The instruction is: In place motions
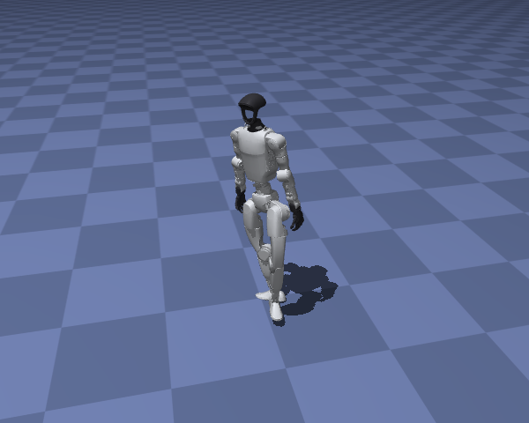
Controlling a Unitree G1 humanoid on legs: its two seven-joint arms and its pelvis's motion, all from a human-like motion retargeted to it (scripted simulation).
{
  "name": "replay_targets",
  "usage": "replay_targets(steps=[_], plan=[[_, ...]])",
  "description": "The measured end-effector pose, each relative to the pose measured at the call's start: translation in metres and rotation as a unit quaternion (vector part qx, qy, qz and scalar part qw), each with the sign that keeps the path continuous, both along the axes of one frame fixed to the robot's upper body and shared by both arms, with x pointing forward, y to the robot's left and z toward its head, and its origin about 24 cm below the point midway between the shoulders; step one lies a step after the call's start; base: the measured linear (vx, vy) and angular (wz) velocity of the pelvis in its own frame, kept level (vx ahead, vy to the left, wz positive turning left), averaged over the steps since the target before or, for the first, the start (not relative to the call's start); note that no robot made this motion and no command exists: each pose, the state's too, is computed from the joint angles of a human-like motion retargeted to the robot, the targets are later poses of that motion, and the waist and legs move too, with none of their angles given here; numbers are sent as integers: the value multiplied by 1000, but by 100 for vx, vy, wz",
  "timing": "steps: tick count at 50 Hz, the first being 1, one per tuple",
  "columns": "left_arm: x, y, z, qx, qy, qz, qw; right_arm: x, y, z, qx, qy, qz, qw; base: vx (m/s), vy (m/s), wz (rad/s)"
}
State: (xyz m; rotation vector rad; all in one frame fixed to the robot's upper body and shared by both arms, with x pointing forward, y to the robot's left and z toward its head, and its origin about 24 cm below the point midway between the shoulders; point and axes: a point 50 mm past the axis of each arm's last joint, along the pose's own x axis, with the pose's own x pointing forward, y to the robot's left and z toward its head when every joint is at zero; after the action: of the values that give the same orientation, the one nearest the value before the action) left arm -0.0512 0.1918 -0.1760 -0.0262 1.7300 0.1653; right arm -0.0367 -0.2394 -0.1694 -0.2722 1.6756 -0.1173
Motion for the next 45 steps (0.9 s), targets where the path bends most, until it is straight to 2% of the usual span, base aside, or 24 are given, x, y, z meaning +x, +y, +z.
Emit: replay_targets(steps=[4, 10, 13, 23, 34, 39, 45], plan=[[1, -9, -1, 8, -9, 41, 999, 32, 1, -3, 9, -45, 30, 998, 4, 27, 106], [1, -22, -2, 27, -8, 154, 988, 85, 12, -2, 25, -140, 63, 988, 16, 21, 62], [-1, -21, -2, 32, -9, 171, 985, 99, 20, -1, 36, -163, 76, 983, 26, 26, 54], [22, -3, -3, 35, -40, 132, 990, 90, 35, -5, 54, -149, 109, 981, 23, 15, 121], [109, 8, 0, -2, -160, -25, 987, 46, 47, -11, 81, -70, 59, 993, 7, -6, 175], [105, 6, -1, 5, -150, -48, 987, 43, 45, -11, 82, -59, 90, 991, 18, 4, 177], [61, 2, -4, 6, -79, -5, 997, 43, 45, -11, 80, -61, 108, 989, 20, -7, 79]])
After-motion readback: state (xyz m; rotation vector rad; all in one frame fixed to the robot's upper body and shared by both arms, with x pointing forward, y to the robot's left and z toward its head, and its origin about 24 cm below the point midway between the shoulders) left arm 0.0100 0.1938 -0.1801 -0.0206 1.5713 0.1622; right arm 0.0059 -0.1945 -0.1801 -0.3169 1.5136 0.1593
